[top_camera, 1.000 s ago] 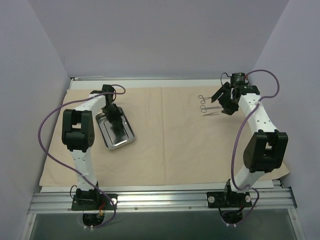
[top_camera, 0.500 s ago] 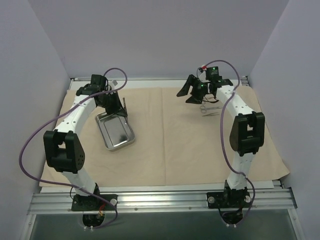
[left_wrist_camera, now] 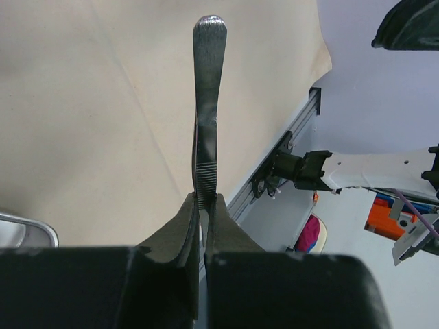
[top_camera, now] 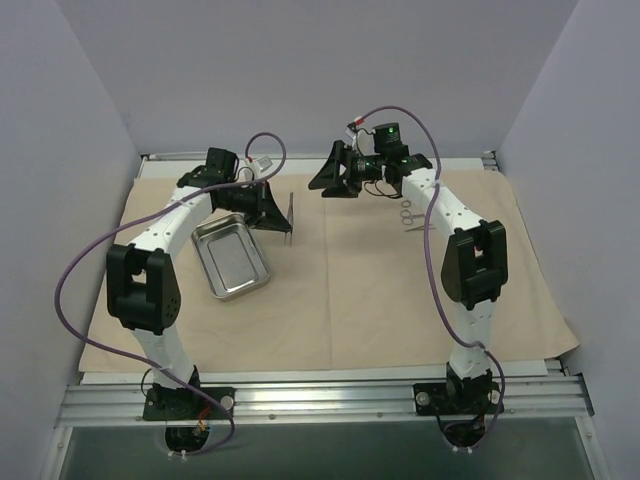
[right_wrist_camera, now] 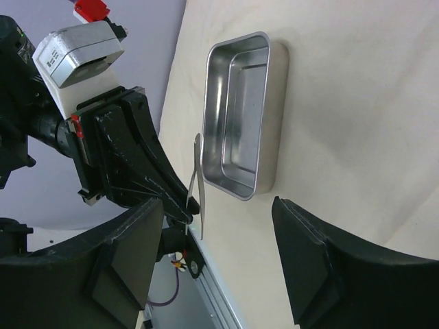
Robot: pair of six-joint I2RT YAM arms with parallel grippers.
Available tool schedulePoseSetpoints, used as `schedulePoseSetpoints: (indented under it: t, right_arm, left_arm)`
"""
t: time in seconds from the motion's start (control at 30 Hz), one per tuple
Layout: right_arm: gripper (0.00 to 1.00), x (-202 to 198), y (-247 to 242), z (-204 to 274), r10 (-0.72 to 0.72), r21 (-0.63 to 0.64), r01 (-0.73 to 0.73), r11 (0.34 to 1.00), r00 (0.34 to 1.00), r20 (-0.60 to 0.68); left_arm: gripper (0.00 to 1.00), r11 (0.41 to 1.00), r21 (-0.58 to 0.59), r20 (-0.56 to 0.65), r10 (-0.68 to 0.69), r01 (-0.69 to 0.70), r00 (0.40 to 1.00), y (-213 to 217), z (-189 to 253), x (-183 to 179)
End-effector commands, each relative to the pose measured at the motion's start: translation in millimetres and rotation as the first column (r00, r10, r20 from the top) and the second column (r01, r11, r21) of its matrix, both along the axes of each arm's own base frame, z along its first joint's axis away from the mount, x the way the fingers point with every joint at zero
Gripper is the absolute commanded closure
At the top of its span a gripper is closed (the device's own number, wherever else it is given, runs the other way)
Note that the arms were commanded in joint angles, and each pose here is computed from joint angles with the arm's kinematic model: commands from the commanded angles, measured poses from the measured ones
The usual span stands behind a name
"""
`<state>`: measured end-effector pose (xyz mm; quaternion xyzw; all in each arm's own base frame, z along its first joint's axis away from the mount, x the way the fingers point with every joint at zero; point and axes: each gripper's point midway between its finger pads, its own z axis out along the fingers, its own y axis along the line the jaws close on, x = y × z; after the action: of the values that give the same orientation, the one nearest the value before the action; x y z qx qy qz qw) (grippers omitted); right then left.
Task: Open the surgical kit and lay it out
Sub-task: Place the medical item in the surgical kit.
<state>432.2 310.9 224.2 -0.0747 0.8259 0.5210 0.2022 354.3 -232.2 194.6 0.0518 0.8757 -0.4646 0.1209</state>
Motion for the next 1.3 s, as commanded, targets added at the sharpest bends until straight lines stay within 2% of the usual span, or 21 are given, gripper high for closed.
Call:
schedulePoseSetpoints:
  t: [0.0,0.2,0.53,0.93,1.0,1.03,1.1,1.13,1.2,1.23,1.27]
  right_arm:
    - [0.36,-2.2,2.4,17.4,0.033,0.022,-0.034,0.999,0.999,0.042]
    - [0.4,-7.3,9.3,-3.3,0.059,-0.1,-0.057,0.993,0.998,0.019]
    - [0.44,-9.9,19.0,-8.9,0.085,-0.103,-0.084,0.991,0.996,0.009]
    - [0.6,-17.5,25.6,-17.3,0.112,-0.093,-0.114,0.989,0.993,-0.026]
    - [0.66,-19.7,26.6,-16.2,0.12,-0.086,-0.122,0.989,0.992,-0.026]
    - [0.79,-20.9,27.2,-11.9,0.125,-0.081,-0.125,0.989,0.992,-0.014]
    - [0.92,-23.5,27.5,-9.5,0.128,-0.074,-0.128,0.989,0.992,-0.007]
    - [0.98,-24.1,27.4,-2.8,0.126,-0.06,-0.126,0.99,0.992,0.004]
    - [1.0,-28.1,26.4,-2.6,0.132,-0.049,-0.132,0.99,0.991,-0.003]
    - [1.0,-31.3,26.8,4.2,0.144,-0.033,-0.143,0.989,0.99,0.012]
    - [1.0,-33.2,26.9,6.4,0.148,-0.026,-0.148,0.989,0.989,0.015]
  left_arm:
    - [0.98,0.996,-0.062,0.086,-0.058,0.064,0.995,-14.3,25.2,7.3]
    - [0.98,0.992,-0.076,0.077,-0.09,0.096,0.993,-30.0,25.0,10.2]
    - [0.98,0.99,-0.05,0.066,-0.127,0.13,0.99,-42.0,20.3,8.2]
    - [0.98,0.986,-0.052,0.085,-0.152,0.156,0.985,-51.4,30.1,5.3]
    - [0.98,0.986,-0.05,0.09,-0.154,0.159,0.984,-52.6,31.8,3.5]
    - [0.98,0.986,-0.045,0.087,-0.158,0.162,0.984,-53.5,29.7,1.6]
    - [0.96,0.986,-0.038,0.082,-0.157,0.161,0.984,-52.6,28.7,-1.0]
    - [0.77,0.987,-0.032,0.076,-0.156,0.159,0.985,-50.9,26.4,-2.2]
    - [0.47,0.99,-0.011,0.088,-0.142,0.143,0.986,-45.8,24.4,-4.4]
    - [0.27,0.99,-0.009,0.095,-0.142,0.143,0.985,-44.5,23.9,-5.4]
    - [0.23,0.988,-0.018,0.093,-0.151,0.153,0.984,-43.0,21.3,-9.7]
